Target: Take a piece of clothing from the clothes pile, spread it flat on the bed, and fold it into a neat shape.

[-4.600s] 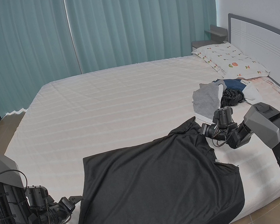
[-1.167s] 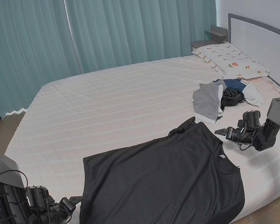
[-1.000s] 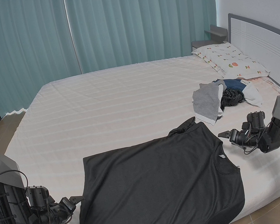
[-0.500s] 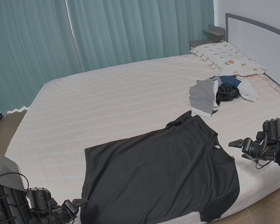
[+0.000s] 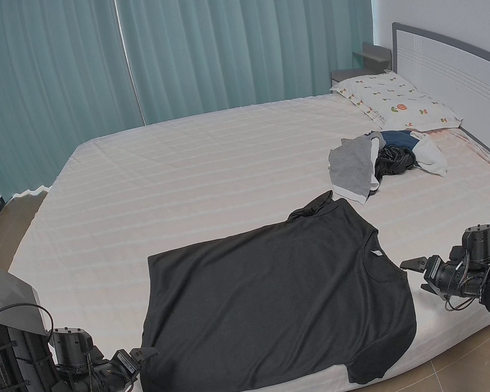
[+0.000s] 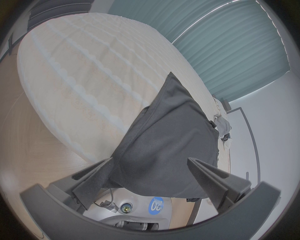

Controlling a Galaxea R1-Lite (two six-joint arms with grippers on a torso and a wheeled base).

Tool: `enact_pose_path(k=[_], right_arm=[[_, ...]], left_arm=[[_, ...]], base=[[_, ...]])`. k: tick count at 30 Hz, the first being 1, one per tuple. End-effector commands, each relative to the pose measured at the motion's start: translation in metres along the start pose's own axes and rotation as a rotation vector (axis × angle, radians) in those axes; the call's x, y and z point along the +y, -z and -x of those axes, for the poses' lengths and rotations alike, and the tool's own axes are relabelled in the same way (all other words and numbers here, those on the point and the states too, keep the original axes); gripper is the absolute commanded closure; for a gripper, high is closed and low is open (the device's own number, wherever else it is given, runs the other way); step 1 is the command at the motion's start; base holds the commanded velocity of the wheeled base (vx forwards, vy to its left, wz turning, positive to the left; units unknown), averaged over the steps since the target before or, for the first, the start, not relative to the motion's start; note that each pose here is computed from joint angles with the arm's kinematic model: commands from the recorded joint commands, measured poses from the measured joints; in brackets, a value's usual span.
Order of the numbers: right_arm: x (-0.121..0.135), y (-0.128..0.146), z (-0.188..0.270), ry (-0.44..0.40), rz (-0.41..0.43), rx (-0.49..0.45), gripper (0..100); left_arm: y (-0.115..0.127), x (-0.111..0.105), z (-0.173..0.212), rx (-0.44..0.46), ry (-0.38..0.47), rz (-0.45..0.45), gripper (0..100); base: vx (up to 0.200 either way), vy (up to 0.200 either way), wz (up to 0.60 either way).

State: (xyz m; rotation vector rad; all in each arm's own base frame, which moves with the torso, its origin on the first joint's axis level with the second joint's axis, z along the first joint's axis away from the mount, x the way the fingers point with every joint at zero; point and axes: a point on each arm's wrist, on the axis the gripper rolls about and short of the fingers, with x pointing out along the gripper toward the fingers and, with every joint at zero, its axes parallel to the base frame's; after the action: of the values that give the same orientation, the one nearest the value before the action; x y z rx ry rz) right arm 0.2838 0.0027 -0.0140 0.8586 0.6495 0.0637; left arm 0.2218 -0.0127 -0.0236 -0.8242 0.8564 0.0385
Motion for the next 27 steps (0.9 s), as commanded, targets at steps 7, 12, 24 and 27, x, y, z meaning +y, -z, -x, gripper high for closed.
enact_pose_path(k=[7, 12, 24, 27], right_arm=[[-0.006, 0.005, -0.003, 0.021, -0.009, 0.023, 0], [-0.006, 0.005, -0.003, 0.02, -0.008, 0.022, 0], [-0.006, 0.006, -0.002, 0.022, -0.007, 0.027, 0], [-0.006, 0.006, -0.002, 0.022, -0.007, 0.027, 0]], left_arm=[[-0.003, 0.001, 0.0, -0.011, 0.0, -0.007, 0], [-0.012, 0.015, 0.007, -0.042, -0.034, -0.04, 0], [0.001, 0.052, 0.007, 0.062, -0.178, -0.234, 0], [0.002, 0.052, 0.006, 0.062, -0.178, -0.235, 0]], base=[[0.0, -0.086, 0.0], [0.0, 0.0, 0.0], [0.0, 0.0, 0.0], [0.0, 0.0, 0.0]])
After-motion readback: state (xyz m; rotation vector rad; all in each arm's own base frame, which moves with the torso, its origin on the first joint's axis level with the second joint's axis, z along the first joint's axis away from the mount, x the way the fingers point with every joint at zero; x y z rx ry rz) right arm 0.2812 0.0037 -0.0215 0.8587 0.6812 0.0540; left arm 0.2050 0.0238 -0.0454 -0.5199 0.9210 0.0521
